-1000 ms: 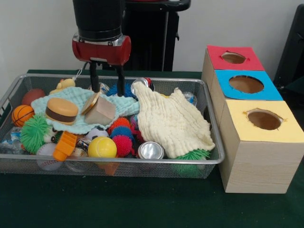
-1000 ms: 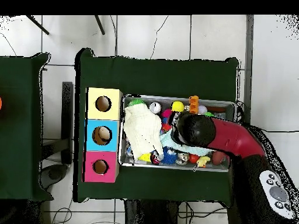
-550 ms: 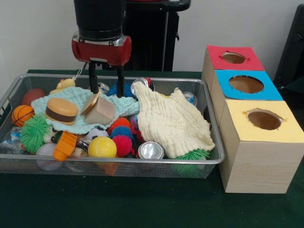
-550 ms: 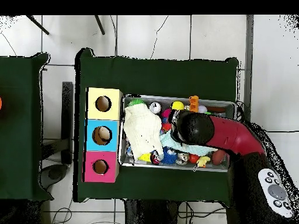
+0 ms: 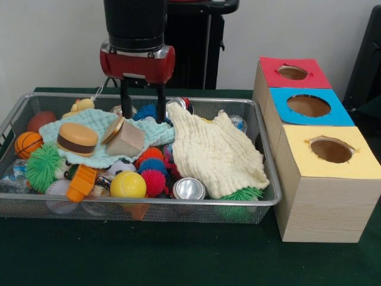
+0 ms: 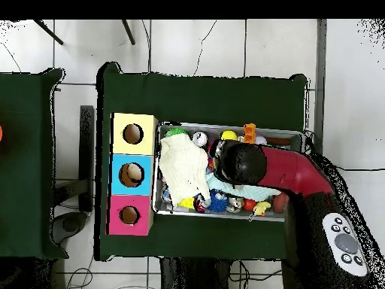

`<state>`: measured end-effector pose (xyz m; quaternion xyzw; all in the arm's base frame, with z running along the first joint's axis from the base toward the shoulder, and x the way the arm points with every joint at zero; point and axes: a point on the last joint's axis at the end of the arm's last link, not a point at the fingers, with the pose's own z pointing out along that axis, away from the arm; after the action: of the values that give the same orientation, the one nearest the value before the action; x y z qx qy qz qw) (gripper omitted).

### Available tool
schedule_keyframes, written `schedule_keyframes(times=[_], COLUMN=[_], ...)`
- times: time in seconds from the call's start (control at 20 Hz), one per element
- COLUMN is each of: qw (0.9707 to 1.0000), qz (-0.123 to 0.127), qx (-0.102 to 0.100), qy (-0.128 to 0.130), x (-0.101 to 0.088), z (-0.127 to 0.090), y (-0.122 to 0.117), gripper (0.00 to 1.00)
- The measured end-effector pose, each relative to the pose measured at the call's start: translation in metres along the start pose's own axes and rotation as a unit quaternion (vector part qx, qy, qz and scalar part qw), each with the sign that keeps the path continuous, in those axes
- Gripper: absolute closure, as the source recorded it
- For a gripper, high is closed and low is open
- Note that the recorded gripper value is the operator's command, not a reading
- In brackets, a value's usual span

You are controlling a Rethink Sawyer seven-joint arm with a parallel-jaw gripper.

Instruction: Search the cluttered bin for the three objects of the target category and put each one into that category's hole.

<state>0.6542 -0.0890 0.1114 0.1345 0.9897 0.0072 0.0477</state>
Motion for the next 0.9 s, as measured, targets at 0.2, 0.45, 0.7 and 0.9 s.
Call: schedule_keyframes(times=[0.2, 0.45, 0.7, 0.9], qw=[0.9999, 0.9994, 0.9986, 0.9979], qz=[-0.014, -0.035, -0.053, -0.065], qx=[0.000, -0.001, -0.001, 0.002], qy=[0.000, 0.000, 0.000, 0.000], x=[0.003, 0.007, 0.012, 0.016], z=[0.000, 0.000, 0.000, 0.000], y=[0.018, 0.046, 0.068, 0.083], gripper=[0.00, 0.00, 0.00, 0.00])
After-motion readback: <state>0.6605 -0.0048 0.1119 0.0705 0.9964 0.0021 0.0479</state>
